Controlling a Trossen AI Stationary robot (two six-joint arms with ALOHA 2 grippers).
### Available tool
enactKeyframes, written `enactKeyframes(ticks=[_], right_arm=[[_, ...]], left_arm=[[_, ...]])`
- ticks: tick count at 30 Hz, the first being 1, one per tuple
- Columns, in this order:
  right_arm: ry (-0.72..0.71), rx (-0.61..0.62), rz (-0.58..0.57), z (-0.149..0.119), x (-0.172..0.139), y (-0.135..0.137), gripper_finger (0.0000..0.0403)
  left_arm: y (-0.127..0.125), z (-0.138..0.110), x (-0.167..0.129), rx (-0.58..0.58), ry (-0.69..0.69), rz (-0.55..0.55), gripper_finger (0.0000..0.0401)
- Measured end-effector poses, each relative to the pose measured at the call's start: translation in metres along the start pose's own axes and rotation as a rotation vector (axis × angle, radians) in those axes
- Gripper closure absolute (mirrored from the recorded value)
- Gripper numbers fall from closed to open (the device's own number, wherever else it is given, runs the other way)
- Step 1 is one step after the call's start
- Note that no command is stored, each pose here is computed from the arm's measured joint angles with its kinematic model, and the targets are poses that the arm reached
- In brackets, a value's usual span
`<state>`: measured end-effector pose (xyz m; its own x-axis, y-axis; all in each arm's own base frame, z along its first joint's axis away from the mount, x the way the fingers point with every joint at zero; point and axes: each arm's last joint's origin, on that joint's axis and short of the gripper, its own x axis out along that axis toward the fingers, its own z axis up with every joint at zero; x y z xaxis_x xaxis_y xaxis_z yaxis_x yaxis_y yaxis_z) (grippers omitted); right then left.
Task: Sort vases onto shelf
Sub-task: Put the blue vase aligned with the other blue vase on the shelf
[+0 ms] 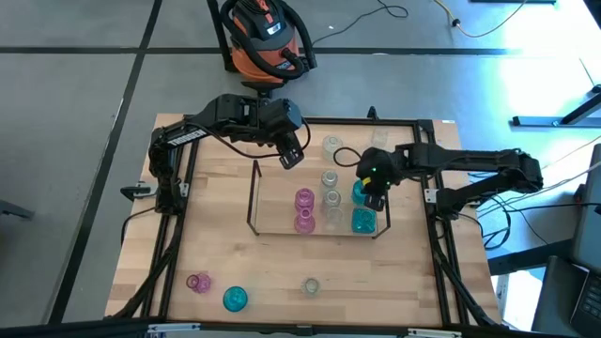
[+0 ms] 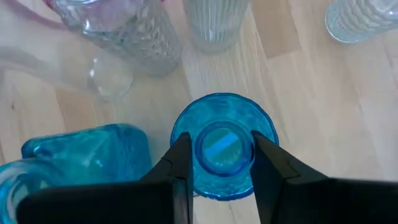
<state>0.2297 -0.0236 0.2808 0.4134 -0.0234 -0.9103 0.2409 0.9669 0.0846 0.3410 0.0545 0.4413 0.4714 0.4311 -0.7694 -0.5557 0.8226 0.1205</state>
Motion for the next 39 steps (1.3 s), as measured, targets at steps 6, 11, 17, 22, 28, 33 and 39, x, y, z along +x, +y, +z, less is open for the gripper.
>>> enactKeyframes(ticks=[6, 11, 17, 22, 28, 33, 39], right_arm=[[-0.012, 0.041, 0.015, -0.0025, 0.0047, -0.0001, 0.0318], [0.026, 0.046, 0.033, -0.0059, 0.0047, 0.0002, 0.0318], [0.042, 0.039, 0.042, -0.0069, 0.0056, 0.0004, 0.0318], [0.049, 0.019, 0.058, -0.0066, 0.0068, 0.0009, 0.0318], [0.045, -0.01, 0.073, -0.0059, 0.0073, 0.0014, 0.0319], [0.057, -0.019, 0.084, -0.0069, 0.0074, 0.0016, 0.0319], [0.063, -0.036, 0.122, -0.0071, 0.0073, 0.0026, 0.0319]], left_arm=[[0.0001, 0.0, 0.0, 0.017, 0.0, 0.001, 0.0261], [0.0001, -0.0001, 0.0, 0.031, 0.001, 0.001, 0.0261], [0.0002, 0.0, 0.0001, 0.047, 0.001, 0.001, 0.0261], [0.0002, 0.0, 0.0001, 0.052, 0.001, 0.002, 0.0261], [0.0003, 0.0, 0.0001, 0.052, 0.0, 0.002, 0.0261], [0.0003, 0.0, 0.0001, 0.051, 0.0, 0.002, 0.0261], [0.0003, 0.0, 0.0001, 0.051, 0.0, 0.004, 0.0261]])
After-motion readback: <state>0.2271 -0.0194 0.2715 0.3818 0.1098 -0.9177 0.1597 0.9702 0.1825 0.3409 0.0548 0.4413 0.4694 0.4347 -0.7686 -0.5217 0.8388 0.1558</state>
